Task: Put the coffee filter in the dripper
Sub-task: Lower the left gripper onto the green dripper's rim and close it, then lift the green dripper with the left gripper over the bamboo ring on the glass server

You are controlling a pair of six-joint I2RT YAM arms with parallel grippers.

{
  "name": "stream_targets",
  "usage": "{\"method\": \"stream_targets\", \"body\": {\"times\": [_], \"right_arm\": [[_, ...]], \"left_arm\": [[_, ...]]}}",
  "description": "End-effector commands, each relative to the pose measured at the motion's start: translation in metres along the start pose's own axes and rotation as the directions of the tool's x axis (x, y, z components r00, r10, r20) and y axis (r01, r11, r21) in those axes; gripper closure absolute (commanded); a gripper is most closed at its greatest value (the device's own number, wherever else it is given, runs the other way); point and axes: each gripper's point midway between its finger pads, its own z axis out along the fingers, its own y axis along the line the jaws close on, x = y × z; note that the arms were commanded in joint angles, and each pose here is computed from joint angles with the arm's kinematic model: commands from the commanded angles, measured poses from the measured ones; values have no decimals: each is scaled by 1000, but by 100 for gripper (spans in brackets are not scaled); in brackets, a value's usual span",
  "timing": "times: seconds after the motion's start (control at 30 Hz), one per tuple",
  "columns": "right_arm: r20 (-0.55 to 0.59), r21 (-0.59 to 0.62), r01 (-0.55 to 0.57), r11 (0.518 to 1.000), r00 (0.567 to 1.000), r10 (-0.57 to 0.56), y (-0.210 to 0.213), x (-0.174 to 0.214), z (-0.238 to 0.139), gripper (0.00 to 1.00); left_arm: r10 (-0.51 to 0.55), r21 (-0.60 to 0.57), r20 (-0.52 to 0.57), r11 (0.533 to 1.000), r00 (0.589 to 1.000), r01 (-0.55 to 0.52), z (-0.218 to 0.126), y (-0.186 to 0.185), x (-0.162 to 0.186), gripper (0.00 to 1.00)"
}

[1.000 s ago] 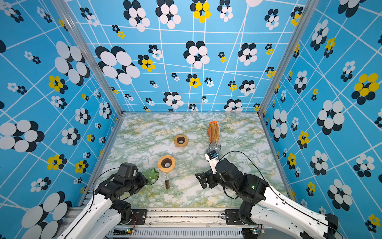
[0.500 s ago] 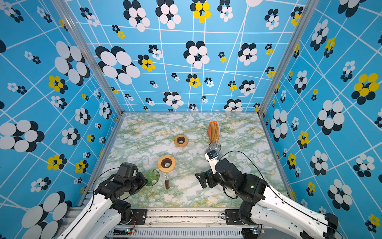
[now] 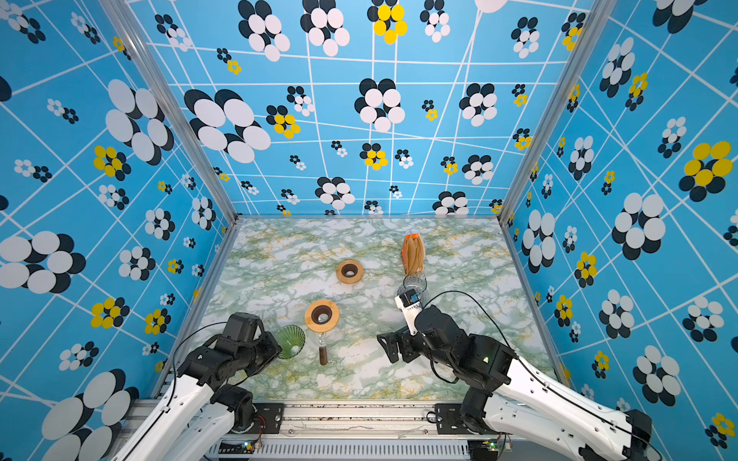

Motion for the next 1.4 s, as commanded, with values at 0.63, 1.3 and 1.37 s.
{"method": "stream_targets", "body": {"times": [0.63,1.3,1.37], "right_arm": [[54,-87,10,996,999,-6,19,-23,-13,1],[78,-188,-1,982,997,16,37,-30,-17,1],[79,-188,-2,982,997,17,37,-30,-17,1]], "left_arm": [[186,76,76,978,980,-192,-96,-78,-40,90],[397,239,-113,901,911,-363,-87,-145,-21,90],[406,237,-117,897,906,-372,-84,-149,-21,90]]}}
